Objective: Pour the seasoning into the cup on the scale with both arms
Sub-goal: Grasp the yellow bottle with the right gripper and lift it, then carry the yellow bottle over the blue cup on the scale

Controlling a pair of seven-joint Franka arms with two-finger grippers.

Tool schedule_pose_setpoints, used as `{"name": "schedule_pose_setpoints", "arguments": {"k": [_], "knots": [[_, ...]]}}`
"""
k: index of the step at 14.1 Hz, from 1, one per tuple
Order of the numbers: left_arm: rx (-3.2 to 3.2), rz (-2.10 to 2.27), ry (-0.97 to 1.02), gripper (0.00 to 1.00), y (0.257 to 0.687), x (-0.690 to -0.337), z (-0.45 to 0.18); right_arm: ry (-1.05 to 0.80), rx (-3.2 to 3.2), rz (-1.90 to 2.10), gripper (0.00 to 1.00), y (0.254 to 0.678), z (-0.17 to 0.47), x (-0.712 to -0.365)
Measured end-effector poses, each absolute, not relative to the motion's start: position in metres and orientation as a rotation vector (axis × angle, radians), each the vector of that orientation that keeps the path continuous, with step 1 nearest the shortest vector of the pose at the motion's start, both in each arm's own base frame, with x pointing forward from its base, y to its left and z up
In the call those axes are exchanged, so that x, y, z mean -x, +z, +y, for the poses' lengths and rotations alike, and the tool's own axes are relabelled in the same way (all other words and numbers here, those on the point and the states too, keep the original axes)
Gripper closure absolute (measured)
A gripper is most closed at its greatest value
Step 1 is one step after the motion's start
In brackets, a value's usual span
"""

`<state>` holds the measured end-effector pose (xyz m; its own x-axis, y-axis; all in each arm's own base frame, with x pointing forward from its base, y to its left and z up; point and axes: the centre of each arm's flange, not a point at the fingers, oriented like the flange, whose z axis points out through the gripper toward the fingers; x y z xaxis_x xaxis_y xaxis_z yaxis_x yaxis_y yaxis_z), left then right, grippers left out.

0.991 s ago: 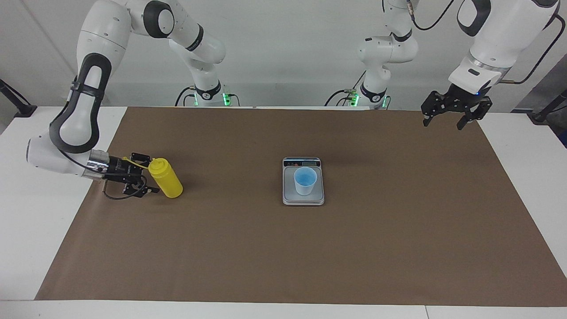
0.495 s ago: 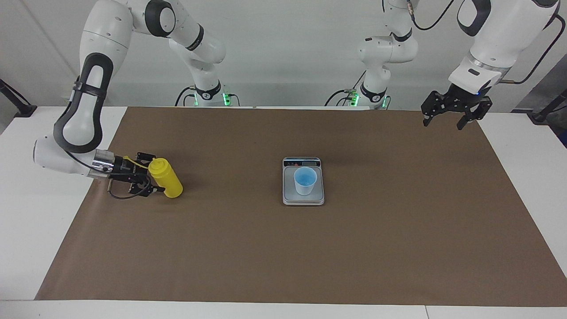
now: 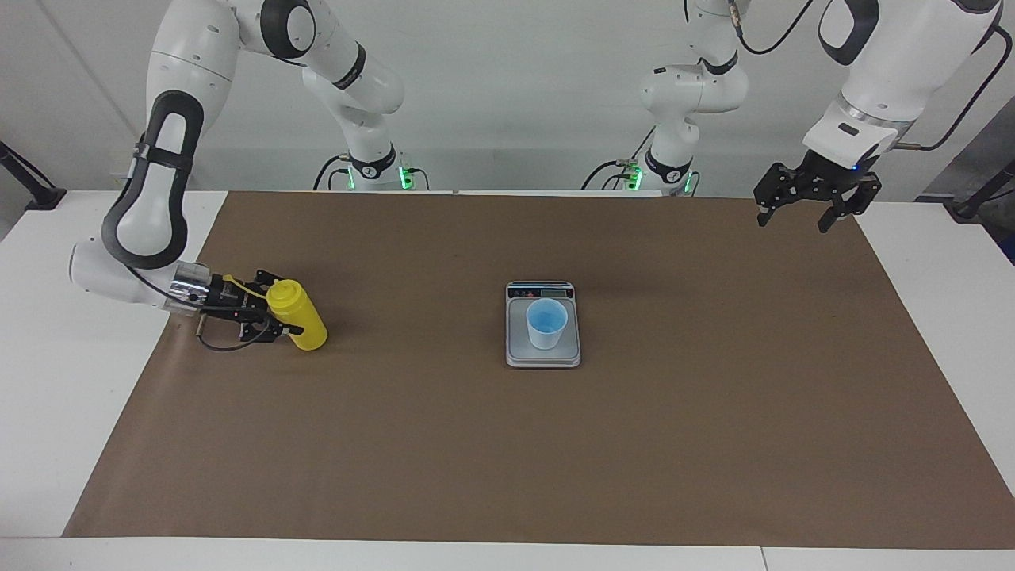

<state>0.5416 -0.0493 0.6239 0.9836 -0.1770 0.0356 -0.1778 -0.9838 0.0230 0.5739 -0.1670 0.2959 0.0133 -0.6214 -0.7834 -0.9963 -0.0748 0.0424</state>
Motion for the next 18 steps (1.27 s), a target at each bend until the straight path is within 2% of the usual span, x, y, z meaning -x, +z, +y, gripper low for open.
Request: {"name": "schedule_pose_setpoints", "arguments": {"k": [2, 5, 7, 11, 15, 18], "knots": [[-3.103, -0.278, 0.052, 0.00, 0.624, -0.542, -0.049, 0.850, 1.758, 1.663, 0.37, 0.305, -0.168, -0.577], [-3.103, -0.278, 0.052, 0.00, 0.624, -0.542, -0.049, 0.735, 1.763, 1.726, 0.37, 0.342, -0.148, -0.594], [-3.103, -0.278, 0.052, 0.00, 0.624, -0.542, -0.049, 0.666, 1.769, 1.798, 0.44, 0.372, -0.100, -0.616], [-3.103, -0.278, 0.052, 0.00, 0.624, -0.542, -0.049, 0.454, 1.940, 1.946, 0.44, 0.432, 0.021, -0.651], [-3.103, -0.278, 0.052, 0.00, 0.624, -0.542, -0.049, 0.329, 1.972, 2.041, 0.44, 0.453, 0.118, -0.655], [-3.103, -0.278, 0.052, 0.00, 0.624, -0.542, -0.049, 0.157, 2.011, 2.099, 0.44, 0.459, 0.174, -0.653]]}}
